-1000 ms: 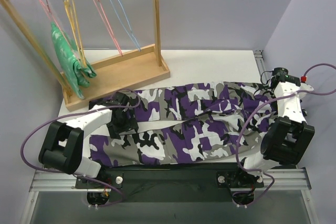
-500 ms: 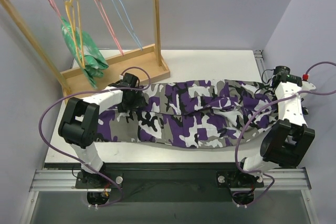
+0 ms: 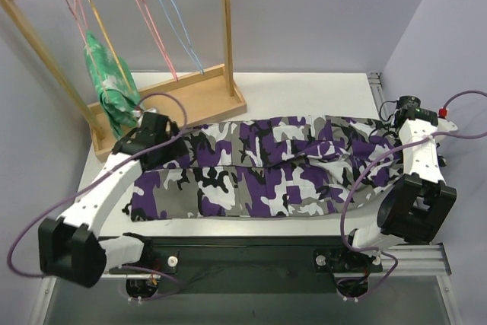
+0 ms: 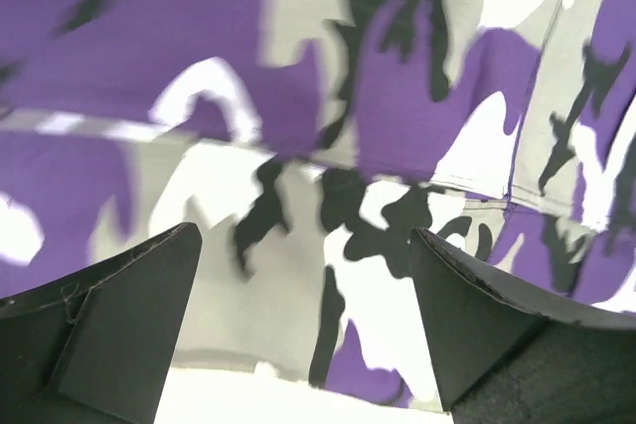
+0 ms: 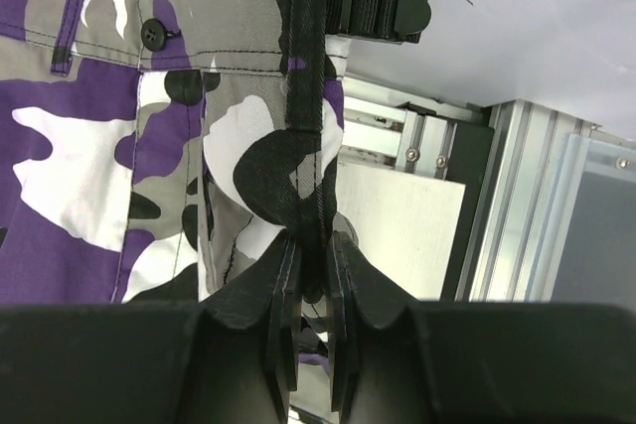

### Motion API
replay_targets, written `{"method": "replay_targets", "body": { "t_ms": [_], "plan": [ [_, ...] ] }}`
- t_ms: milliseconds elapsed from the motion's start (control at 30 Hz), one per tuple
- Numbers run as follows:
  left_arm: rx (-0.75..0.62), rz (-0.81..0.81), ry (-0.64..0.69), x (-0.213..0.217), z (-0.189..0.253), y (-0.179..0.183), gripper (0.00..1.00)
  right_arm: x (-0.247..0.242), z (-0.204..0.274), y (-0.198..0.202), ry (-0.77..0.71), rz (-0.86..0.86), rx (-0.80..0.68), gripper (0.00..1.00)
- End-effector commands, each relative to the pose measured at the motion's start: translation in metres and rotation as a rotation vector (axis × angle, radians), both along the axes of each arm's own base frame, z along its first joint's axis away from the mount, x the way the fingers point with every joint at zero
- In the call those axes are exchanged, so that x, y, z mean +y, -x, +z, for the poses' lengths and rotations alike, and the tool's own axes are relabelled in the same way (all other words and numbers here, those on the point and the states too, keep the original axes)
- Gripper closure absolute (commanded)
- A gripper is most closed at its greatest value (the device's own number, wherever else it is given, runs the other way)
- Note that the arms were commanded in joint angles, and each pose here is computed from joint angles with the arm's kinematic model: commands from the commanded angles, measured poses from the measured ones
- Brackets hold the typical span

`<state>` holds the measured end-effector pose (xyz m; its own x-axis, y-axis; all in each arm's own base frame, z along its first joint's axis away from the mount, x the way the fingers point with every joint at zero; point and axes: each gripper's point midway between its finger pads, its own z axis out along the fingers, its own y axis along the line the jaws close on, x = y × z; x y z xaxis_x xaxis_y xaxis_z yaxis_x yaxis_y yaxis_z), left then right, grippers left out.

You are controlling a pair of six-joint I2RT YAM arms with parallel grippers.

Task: Place the trousers on the hanger
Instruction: Flatten out the trousers at the center of the board.

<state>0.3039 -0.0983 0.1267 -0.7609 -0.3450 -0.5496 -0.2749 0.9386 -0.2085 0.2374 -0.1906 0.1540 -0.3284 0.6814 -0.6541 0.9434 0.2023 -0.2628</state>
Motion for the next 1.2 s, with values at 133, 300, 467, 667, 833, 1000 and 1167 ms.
{"method": "replay_targets", "body": {
  "t_ms": [133, 300, 467, 667, 833, 1000, 1167],
  "plan": [
    [0.152, 0.492, 0.025, 0.095, -0.025, 0.091, 0.12, -0.007, 0.013, 0.005, 0.031, -0.053, -0.043, 1.0],
    [0.294, 0.507, -0.127, 0.114, -0.045, 0.116, 0.15, -0.006, 0.005, 0.002, 0.001, -0.067, -0.053, 1.0],
    [0.421, 0.597, -0.127, 0.112, -0.065, 0.138, 0.16, -0.007, -0.001, 0.007, -0.012, -0.086, -0.055, 1.0],
    [0.458, 0.739, -0.056, 0.104, -0.089, 0.165, 0.24, -0.014, -0.007, 0.017, -0.031, -0.132, -0.063, 1.0],
    [0.422, 0.816, -0.104, 0.116, -0.082, 0.17, 0.3, -0.016, -0.01, 0.021, -0.045, -0.151, -0.067, 1.0],
    [0.402, 0.872, -0.09, 0.117, -0.098, 0.173, 0.32, -0.015, -0.011, 0.019, -0.053, -0.153, -0.079, 1.0],
    [0.351, 0.868, -0.047, 0.114, -0.112, 0.157, 0.36, -0.015, -0.01, 0.017, -0.059, -0.15, -0.086, 1.0]
  ]
}}
